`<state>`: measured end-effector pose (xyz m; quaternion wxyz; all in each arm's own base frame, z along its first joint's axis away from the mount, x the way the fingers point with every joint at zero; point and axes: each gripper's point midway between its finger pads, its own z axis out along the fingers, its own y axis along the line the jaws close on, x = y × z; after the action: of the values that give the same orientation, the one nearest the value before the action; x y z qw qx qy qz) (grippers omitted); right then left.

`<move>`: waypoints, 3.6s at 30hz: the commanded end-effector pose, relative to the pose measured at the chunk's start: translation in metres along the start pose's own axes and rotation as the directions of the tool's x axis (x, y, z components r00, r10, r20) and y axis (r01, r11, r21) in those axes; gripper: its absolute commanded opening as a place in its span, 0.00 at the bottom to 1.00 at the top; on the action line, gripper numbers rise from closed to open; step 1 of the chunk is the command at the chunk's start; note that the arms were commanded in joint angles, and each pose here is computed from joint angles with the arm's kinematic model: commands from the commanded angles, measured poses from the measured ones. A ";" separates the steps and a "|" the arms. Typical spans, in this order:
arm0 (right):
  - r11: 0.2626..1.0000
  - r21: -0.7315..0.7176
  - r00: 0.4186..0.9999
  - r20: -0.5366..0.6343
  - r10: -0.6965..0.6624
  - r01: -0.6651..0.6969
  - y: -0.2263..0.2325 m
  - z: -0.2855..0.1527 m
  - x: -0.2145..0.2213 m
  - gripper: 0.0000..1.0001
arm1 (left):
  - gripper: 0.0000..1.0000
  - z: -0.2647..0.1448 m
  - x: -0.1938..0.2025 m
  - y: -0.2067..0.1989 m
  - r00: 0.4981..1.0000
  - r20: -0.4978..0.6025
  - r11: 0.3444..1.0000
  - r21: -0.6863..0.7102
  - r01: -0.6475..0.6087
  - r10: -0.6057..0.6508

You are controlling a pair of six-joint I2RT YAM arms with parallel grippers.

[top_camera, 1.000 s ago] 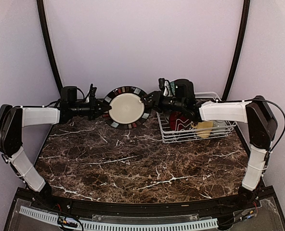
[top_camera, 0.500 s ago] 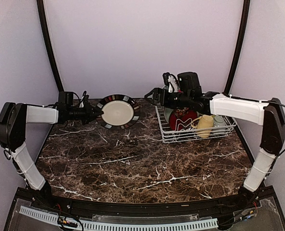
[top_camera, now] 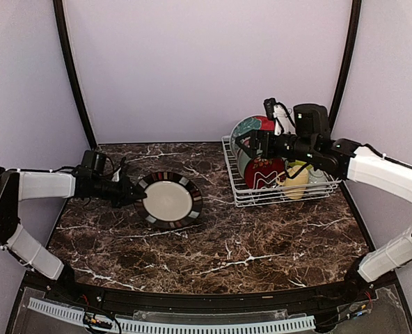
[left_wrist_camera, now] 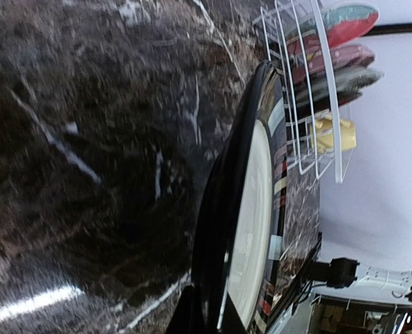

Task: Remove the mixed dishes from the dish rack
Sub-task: Place the plate at the corner of the board, then grab the plate from the dish rack.

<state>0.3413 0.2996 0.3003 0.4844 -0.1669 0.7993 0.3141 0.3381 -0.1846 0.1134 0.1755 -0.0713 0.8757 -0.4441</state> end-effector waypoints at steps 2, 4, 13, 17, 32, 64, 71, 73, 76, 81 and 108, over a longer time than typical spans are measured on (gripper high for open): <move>0.999 0.027 0.993 0.114 -0.040 0.037 -0.006 -0.018 -0.014 0.99 | 0.01 -0.019 0.073 -0.023 0.991 -0.083 0.992 0.077 -0.096 0.103; 0.998 0.041 0.994 0.099 -0.053 0.049 -0.008 -0.022 -0.014 0.99 | 0.01 -0.024 0.092 -0.015 0.992 -0.089 0.995 0.065 -0.078 0.084; 0.996 -0.032 0.992 0.090 -0.084 0.088 0.002 -0.029 -0.002 0.99 | 0.01 -0.021 0.152 -0.007 0.980 -0.159 0.989 0.107 -0.101 0.117; 0.992 -0.085 0.990 0.114 -0.083 0.093 0.011 -0.030 -0.005 0.99 | 0.01 -0.008 0.163 -0.010 0.967 -0.203 0.983 0.128 -0.129 0.153; 0.995 0.086 0.997 0.046 -0.060 0.055 -0.021 -0.029 0.009 0.99 | 0.10 0.015 0.184 0.033 0.946 -0.310 0.993 -0.044 -0.111 0.092; 0.852 0.415 0.947 -0.166 -0.273 0.319 -0.088 -0.046 0.033 0.98 | 0.99 -0.051 -0.014 -0.138 0.791 0.092 0.769 -0.326 -0.550 0.605; 0.848 0.466 0.965 -0.176 -0.193 0.254 -0.131 -0.055 0.019 0.98 | 0.99 -0.016 -0.054 -0.199 0.706 0.137 0.717 -0.205 -0.666 0.695; 0.862 0.459 0.975 -0.155 -0.163 0.217 -0.144 -0.059 0.008 0.98 | 0.99 -0.012 -0.057 -0.206 0.674 0.143 0.688 -0.189 -0.700 0.725; 0.877 0.444 0.983 -0.105 -0.151 0.182 -0.164 -0.062 -0.014 0.96 | 0.99 -0.007 -0.059 -0.197 0.616 0.137 0.630 -0.220 -0.745 0.776; 0.931 0.335 0.990 -0.066 -0.128 0.143 -0.196 -0.046 -0.045 0.92 | 0.99 -0.002 -0.051 -0.160 0.576 0.096 0.576 -0.294 -0.763 0.812; 0.853 -0.150 0.862 -0.010 -0.507 0.500 -0.266 0.064 -0.087 0.81 | 0.99 -0.006 -0.053 -0.141 0.524 0.050 0.503 -0.370 -0.781 0.851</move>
<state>0.5797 0.1266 0.2657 0.5147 -0.3650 0.7457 0.2139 0.3842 -0.2531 0.2350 0.4367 0.2741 0.8414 -0.1619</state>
